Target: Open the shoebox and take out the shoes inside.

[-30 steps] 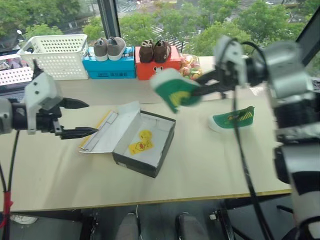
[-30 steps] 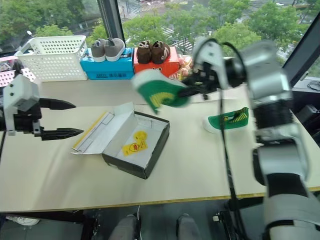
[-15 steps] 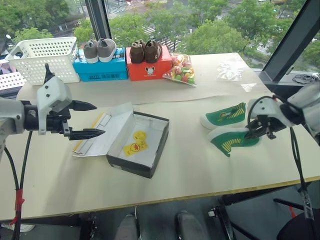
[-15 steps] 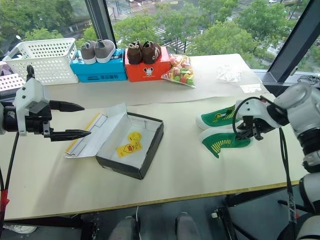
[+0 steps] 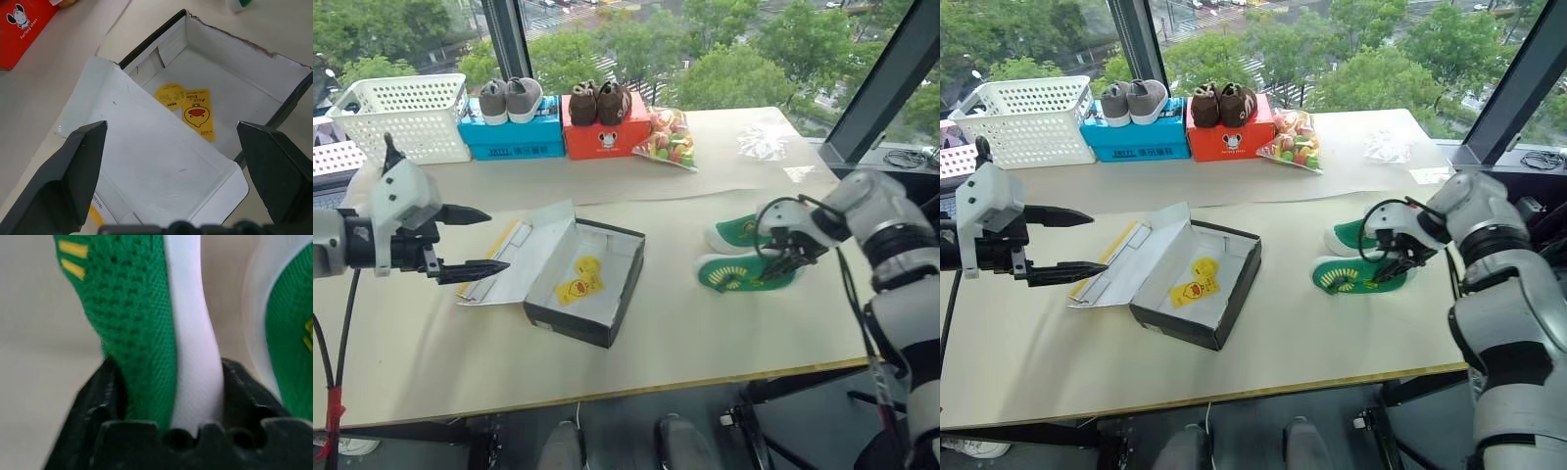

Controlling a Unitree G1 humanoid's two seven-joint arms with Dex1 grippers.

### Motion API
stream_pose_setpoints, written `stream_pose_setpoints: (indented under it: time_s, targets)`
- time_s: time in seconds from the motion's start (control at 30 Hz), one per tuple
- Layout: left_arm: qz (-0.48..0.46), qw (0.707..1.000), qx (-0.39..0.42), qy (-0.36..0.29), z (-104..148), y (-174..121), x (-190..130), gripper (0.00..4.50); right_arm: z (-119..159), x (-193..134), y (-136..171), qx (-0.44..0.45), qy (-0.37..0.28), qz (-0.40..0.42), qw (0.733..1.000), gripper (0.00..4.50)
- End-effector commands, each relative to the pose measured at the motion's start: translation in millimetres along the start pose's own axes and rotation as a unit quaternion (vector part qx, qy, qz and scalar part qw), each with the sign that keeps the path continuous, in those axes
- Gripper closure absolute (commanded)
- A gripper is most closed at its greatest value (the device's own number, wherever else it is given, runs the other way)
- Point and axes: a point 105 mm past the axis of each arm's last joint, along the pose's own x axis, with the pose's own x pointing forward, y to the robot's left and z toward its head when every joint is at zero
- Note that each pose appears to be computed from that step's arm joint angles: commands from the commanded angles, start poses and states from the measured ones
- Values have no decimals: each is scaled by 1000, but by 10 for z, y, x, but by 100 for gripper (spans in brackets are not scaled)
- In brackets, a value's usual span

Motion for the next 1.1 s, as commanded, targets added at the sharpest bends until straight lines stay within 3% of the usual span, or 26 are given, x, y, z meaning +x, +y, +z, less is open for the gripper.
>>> stream_pose_setpoints:
  time_s: [0.03, 0.07, 0.23, 0.4, 0.7, 0.83, 0.93, 1.03, 1.1]
  targets:
    - [18, 1000, 23, -4, 119, 22, -88, 0, 223, -334, -375, 1, -38, -142, 989, 23]
    - [19, 1000, 24, -4, 121, 23, -89, 0, 269, -410, -460, 1, -45, -178, 983, 3]
    - [23, 999, 25, -7, 128, 33, -90, 0, 477, -813, -750, 0, -87, -313, 946, 3]
    - [25, 999, 26, -8, 134, 50, -95, 0, 601, -1108, -752, 14, -138, -316, 938, 3]
    - [32, 999, 19, -34, 187, 86, -73, 0, 850, -1809, -733, 44, -283, -352, 891, 3]
    - [42, 997, -4, -66, 206, 85, -48, 0, 895, -1709, -551, 37, -331, -256, 907, 3]
    - [76, 988, -15, -137, 327, 130, -79, 0, 742, -1502, -326, 42, -329, -159, 930, 3]
    - [186, 957, -58, -215, 378, 317, -208, 0, 662, -1343, -37, 73, -375, -115, 917, 3]
    - [219, 940, -102, -239, 274, 316, -200, 0, 630, -1198, 54, 119, -392, -135, 902, 3]
